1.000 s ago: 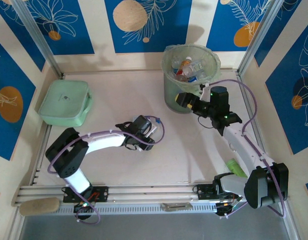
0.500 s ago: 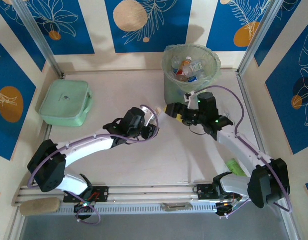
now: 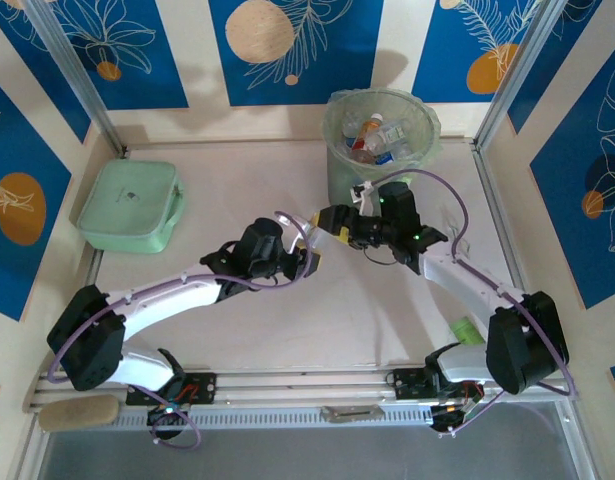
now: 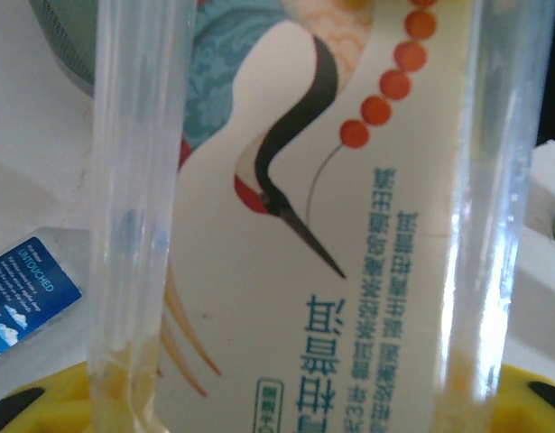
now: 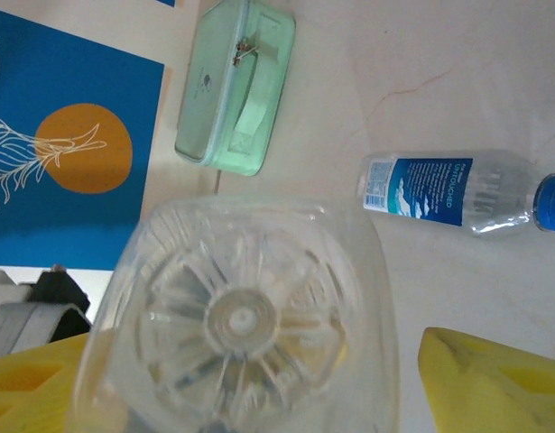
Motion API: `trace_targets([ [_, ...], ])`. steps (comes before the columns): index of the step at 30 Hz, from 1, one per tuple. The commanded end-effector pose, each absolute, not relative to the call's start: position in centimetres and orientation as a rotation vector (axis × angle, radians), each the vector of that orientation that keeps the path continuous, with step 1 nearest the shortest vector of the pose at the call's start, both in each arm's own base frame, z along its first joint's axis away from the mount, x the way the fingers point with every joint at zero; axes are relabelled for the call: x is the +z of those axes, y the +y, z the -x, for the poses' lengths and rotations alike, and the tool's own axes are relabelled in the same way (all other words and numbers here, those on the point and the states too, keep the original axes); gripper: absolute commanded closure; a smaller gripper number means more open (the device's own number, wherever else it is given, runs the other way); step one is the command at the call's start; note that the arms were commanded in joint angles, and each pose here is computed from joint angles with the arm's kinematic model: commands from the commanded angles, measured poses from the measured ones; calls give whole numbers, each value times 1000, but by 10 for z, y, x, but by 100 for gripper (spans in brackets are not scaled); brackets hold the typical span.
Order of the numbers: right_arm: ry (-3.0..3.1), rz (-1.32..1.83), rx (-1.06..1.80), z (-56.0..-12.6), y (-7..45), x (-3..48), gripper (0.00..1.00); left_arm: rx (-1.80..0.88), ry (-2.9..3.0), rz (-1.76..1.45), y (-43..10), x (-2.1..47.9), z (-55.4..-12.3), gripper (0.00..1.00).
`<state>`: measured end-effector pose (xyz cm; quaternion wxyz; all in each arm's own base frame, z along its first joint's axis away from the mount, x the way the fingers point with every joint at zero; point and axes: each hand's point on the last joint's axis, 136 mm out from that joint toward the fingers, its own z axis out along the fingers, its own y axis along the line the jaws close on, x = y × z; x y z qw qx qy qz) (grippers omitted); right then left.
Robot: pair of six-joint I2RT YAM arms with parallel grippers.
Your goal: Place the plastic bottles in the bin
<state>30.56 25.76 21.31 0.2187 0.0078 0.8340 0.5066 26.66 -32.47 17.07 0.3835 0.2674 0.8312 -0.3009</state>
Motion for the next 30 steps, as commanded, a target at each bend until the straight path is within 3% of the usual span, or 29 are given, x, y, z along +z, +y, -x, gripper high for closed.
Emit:
trace_targets([
  [1, 2269, -4, 1431, -312, 265, 226, 22, -853, 2051, -690, -332, 190, -259, 52],
  [9, 2281, 2, 1427, -317, 270, 223, 44, -837, 2045, -672, -328, 191, -260, 45],
  [15, 2265, -16, 1384, -321, 262, 224, 48, -813, 2032, -601, -319, 198, -266, 10],
  [18, 2246, -29, 1341, -327, 251, 231, 48, -780, 2004, -523, -304, 209, -273, 0],
  [25, 2120, -7, 1263, -347, 226, 279, 48, -762, 1976, -245, -245, 219, -299, 1],
  [30, 2004, 78, 1224, -362, 224, 330, 49, -743, 2034, 68, -189, 192, -320, 1],
])
